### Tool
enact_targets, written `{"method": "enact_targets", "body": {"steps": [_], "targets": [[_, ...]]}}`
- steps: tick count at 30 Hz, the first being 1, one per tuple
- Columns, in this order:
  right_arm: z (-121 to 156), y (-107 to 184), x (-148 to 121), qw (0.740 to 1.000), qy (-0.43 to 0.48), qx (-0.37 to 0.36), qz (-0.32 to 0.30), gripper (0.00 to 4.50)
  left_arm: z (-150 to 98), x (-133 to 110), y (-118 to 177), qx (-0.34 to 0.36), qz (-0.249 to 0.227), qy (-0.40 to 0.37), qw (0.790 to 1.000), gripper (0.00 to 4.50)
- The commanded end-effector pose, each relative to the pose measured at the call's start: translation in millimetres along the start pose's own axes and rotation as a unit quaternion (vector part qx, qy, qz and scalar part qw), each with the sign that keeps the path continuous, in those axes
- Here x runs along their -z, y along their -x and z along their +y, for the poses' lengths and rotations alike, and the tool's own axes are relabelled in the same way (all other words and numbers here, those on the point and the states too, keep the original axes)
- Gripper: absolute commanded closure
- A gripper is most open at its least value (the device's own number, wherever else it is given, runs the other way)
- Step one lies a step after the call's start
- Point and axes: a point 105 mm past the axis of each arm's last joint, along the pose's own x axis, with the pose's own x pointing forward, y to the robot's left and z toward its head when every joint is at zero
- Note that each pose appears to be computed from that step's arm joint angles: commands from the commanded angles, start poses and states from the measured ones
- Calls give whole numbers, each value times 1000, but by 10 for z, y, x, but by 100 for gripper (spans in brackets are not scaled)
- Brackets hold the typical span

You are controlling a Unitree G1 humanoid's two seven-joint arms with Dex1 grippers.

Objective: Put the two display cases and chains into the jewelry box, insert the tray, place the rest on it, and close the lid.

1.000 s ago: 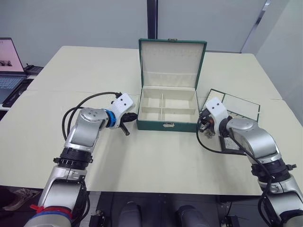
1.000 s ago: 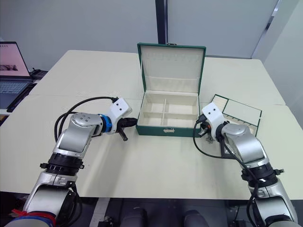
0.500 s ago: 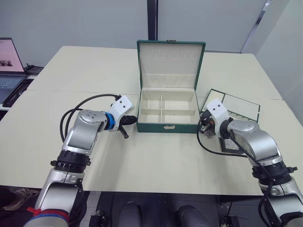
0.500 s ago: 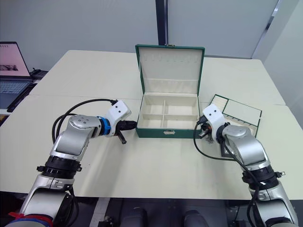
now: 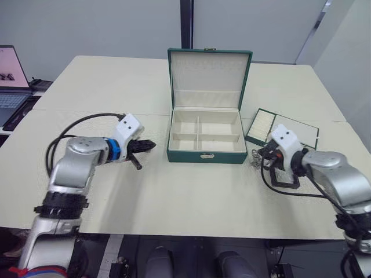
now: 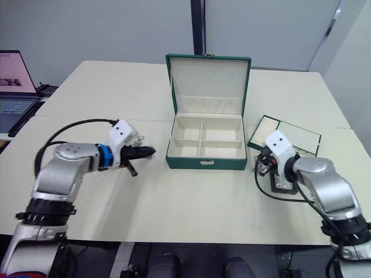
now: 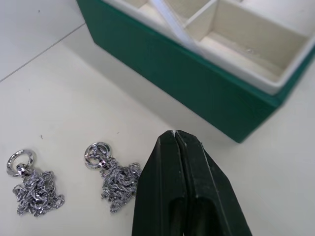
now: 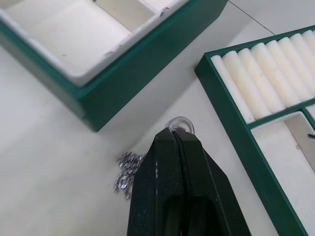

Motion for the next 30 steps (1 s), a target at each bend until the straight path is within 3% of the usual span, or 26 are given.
{"method": "enact_targets", "body": {"steps": [1, 6, 11, 17, 26, 30], "targets": [[285, 325, -159, 997, 18, -73, -37, 448, -165, -250, 383, 42, -50, -2, 998, 450], [599, 626, -18, 990, -12, -138, -28, 448, -361, -212, 723, 45, -62, 34, 996, 450], [896, 809, 130, 982, -40, -184, -21, 448, -578, 37, 952, 45, -30, 50, 997, 450], [933, 914, 254, 981, -59, -182, -4, 448, -774, 299, 1126, 50, 25, 69, 996, 450], [951, 920, 331, 979, -63, -193, 9, 448, -782, 301, 1073, 48, 25, 98, 994, 450], [961, 934, 311, 977, -67, -204, 8, 368, -794, 353, 1086, 51, 50, 121, 990, 362]]}}
